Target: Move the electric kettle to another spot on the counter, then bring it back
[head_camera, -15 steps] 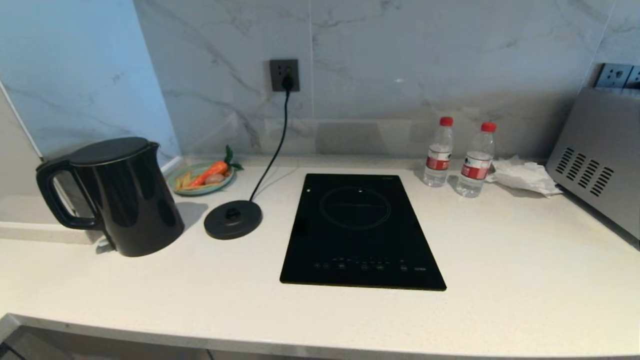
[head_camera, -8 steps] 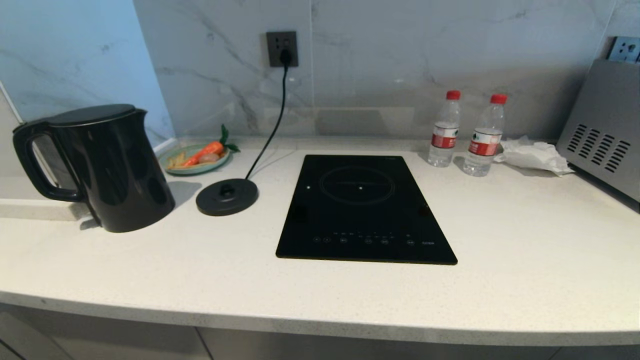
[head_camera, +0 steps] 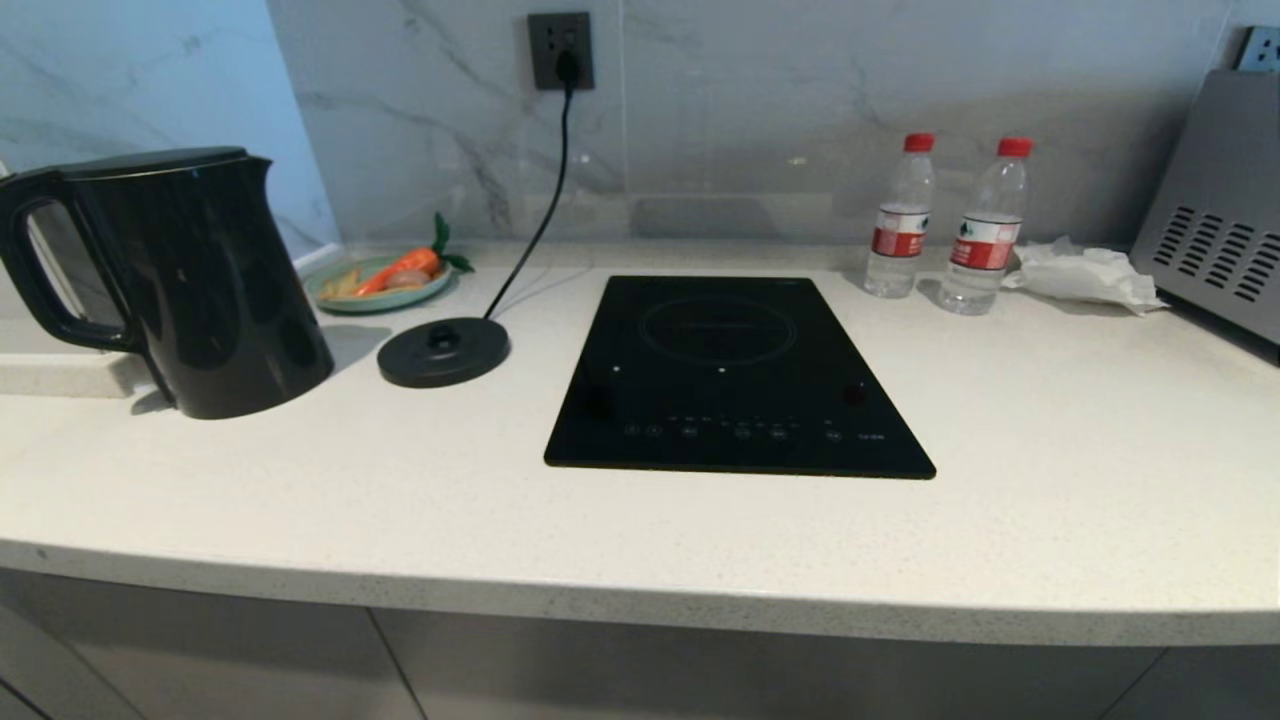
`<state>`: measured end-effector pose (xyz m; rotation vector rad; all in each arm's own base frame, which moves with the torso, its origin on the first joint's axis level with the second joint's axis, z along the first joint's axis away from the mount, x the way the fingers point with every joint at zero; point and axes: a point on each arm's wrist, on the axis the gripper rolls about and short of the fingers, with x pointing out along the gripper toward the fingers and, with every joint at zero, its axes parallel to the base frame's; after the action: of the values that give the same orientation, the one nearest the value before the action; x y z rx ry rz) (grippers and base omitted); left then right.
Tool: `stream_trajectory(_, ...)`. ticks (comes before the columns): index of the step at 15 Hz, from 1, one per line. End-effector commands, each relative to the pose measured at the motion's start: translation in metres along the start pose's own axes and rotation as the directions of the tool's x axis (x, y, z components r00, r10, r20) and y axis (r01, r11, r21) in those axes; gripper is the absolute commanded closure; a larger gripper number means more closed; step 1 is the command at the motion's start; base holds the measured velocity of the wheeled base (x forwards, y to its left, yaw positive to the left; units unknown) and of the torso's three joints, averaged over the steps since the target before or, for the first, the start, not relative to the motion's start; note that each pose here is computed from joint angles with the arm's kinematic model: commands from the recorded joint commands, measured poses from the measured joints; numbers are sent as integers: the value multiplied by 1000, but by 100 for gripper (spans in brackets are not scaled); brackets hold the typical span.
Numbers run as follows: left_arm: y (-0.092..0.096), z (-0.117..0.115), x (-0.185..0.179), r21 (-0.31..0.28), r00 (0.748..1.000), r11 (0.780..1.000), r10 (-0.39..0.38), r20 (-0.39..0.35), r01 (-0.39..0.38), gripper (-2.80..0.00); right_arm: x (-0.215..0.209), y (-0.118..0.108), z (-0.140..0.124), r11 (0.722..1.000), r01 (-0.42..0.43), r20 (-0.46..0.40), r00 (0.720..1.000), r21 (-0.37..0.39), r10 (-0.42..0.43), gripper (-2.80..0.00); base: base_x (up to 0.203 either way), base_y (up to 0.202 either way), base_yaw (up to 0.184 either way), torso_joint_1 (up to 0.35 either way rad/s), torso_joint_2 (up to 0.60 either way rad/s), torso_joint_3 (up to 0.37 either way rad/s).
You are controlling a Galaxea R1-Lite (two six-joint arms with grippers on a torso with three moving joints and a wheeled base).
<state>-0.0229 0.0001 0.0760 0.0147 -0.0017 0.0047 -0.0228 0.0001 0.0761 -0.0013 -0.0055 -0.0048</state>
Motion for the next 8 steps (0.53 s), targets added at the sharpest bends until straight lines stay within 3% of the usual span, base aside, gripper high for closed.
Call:
stream_trajectory(1,0,0,0,1,1000,1000,0,-2,0,0,0,0,0,1000,0,1,1000,0,0,0,0,0,0,0,42,44)
stream_trajectory(8,0,0,0,1,1000,1000,0,-2,0,0,0,0,0,1000,0,2,1000,0,0,0,0,0,0,-1,4,3)
